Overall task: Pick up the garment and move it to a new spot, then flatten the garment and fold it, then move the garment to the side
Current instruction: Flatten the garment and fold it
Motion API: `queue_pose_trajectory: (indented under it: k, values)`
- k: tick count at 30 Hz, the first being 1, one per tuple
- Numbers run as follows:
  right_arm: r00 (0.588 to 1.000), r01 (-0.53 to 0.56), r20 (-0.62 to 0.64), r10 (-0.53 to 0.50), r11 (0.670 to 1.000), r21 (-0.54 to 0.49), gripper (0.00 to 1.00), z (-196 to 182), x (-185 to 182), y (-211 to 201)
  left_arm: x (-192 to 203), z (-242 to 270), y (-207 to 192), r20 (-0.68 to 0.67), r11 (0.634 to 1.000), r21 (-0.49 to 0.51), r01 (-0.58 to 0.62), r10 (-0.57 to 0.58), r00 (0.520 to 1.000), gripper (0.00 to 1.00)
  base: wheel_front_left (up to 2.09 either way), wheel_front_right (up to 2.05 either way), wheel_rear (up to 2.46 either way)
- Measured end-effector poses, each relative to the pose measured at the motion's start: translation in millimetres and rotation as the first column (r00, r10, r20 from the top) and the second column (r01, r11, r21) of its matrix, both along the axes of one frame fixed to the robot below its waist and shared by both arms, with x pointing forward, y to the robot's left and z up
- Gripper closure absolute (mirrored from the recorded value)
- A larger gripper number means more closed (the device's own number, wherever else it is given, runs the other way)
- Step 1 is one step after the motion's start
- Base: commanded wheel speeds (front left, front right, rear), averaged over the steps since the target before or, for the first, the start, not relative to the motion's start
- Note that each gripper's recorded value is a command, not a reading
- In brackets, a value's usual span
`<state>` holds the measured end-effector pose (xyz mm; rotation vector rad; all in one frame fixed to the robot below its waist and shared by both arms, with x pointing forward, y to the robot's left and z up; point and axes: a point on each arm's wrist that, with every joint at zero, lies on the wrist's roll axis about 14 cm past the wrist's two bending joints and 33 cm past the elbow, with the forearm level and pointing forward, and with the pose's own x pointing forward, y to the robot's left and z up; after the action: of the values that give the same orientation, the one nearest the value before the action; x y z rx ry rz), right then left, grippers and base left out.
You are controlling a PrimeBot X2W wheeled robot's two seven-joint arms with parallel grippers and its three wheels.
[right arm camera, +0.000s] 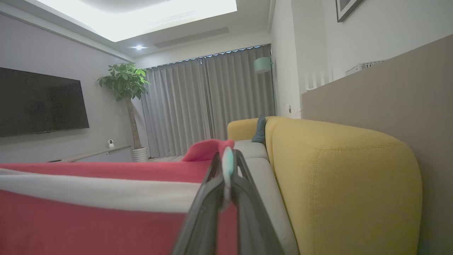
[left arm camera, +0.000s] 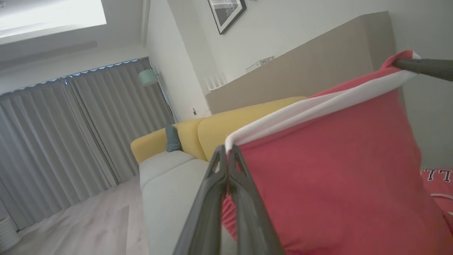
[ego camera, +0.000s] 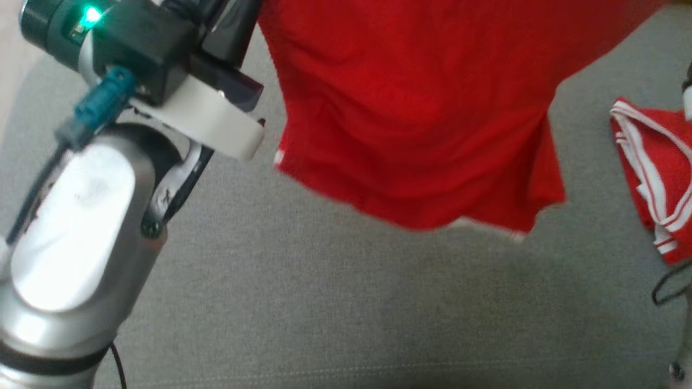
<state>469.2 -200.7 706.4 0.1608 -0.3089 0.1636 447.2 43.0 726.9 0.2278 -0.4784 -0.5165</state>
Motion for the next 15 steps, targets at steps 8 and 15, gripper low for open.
queue_pose_trajectory:
  k: [8, 15]
  values:
    - [0.997, -0.072, 0.003, 0.072, 0.997, 0.028, 1.00, 1, 71, 26, 77, -13, 18, -0.043, 0.990, -0.129, -0.054, 0.048, 0.998, 1.00, 0.00, 0.00, 0.00]
    - [0.990, -0.144, 0.009, 0.144, 0.986, 0.084, 1.00, -13, 139, 68, 154, -46, 36, -0.098, 0.967, -0.221, -0.128, 0.109, 0.989, 1.00, 0.00, 0.00, 0.00]
